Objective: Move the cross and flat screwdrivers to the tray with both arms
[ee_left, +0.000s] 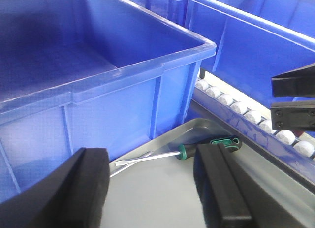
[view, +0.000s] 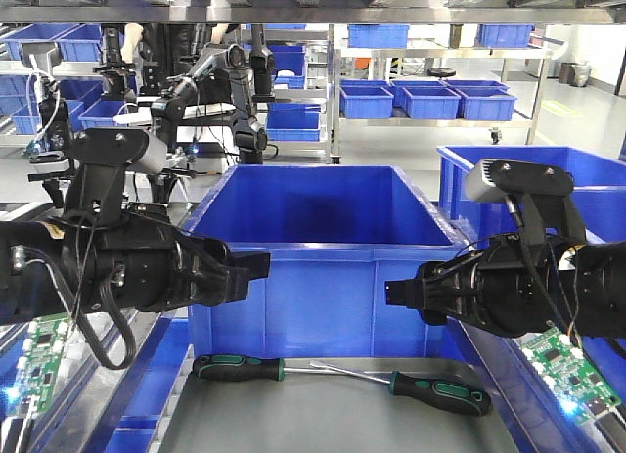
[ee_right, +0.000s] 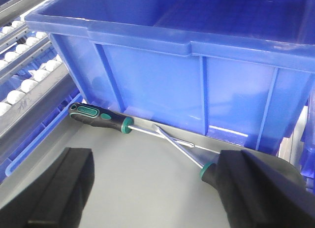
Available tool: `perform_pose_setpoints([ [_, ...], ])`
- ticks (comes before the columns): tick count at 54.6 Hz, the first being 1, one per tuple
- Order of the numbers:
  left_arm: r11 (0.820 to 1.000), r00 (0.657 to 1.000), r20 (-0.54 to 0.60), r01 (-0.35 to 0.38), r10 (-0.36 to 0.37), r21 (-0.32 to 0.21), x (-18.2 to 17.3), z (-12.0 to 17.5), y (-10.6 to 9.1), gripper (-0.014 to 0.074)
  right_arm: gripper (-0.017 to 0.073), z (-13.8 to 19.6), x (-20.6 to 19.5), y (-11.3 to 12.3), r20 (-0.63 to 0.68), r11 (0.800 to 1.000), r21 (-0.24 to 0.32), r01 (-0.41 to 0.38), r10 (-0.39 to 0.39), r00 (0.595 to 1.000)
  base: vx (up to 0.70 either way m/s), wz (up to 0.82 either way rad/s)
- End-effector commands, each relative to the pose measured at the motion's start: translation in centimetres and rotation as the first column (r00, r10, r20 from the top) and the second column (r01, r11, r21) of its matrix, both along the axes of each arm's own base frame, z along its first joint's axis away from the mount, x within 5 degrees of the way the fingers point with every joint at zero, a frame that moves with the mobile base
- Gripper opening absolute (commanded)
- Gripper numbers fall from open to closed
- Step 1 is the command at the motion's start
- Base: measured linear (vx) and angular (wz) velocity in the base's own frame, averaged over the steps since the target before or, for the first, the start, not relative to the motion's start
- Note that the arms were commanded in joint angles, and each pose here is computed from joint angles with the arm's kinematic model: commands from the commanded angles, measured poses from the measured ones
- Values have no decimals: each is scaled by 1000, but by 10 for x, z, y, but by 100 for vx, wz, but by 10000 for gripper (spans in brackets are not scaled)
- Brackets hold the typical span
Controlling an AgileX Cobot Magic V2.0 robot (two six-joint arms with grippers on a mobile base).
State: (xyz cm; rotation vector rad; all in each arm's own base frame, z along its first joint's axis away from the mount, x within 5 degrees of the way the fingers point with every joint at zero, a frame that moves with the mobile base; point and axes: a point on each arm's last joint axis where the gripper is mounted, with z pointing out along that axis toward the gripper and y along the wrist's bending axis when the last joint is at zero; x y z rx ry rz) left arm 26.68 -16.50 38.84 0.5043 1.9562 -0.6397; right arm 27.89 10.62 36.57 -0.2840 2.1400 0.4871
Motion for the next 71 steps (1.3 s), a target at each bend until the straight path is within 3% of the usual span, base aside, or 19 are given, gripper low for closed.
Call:
perform_pose_setpoints([
  [1,997,995,95,-26,33,-73,-6,26,4,475,583,25,-3,-3,120,998,52,28,-34,992,0,0],
  [9,999,991,127,-36,37,-13,-18,27,14,430,583,25,-3,-3,119,998,52,28,-35,992,0,0],
  [13,996,982,162,-92,93,-13,-35,26,29,364,583,25,-3,-3,119,998,53,29,-35,992,0,0],
  [21,971,958,155,-236,239,-42,-73,2,74,199,583,25,-3,-3,119,998,53,29,-35,992,0,0],
  [28,932,907,225,-361,355,-14,-113,-36,115,65,583,25,-3,-3,119,998,53,29,-35,992,0,0],
  [32,903,857,298,-427,419,-41,-136,-53,132,-8,583,25,-3,-3,120,998,52,28,-34,992,0,0],
  [42,828,728,414,-545,546,-133,-177,-109,156,-8,583,25,-3,-3,120,998,52,28,-34,992,0,0],
  [48,801,689,426,-570,586,-180,-192,-145,161,-8,583,25,-3,-3,120,998,52,28,-34,992,0,0],
  [55,799,674,444,-566,591,-204,-202,-172,162,-7,583,25,-3,-3,120,998,52,28,-34,992,0,0],
  [58,803,683,436,-563,585,-196,-206,-174,161,-7,583,25,-3,-3,120,998,52,28,-34,992,0,0],
  [63,806,672,459,-550,582,-217,-214,-174,161,-7,583,25,-3,-3,120,998,52,28,-34,992,0,0],
  [71,807,692,431,-558,580,-190,-210,-177,161,-7,583,25,-3,-3,120,998,51,28,-34,992,0,0],
])
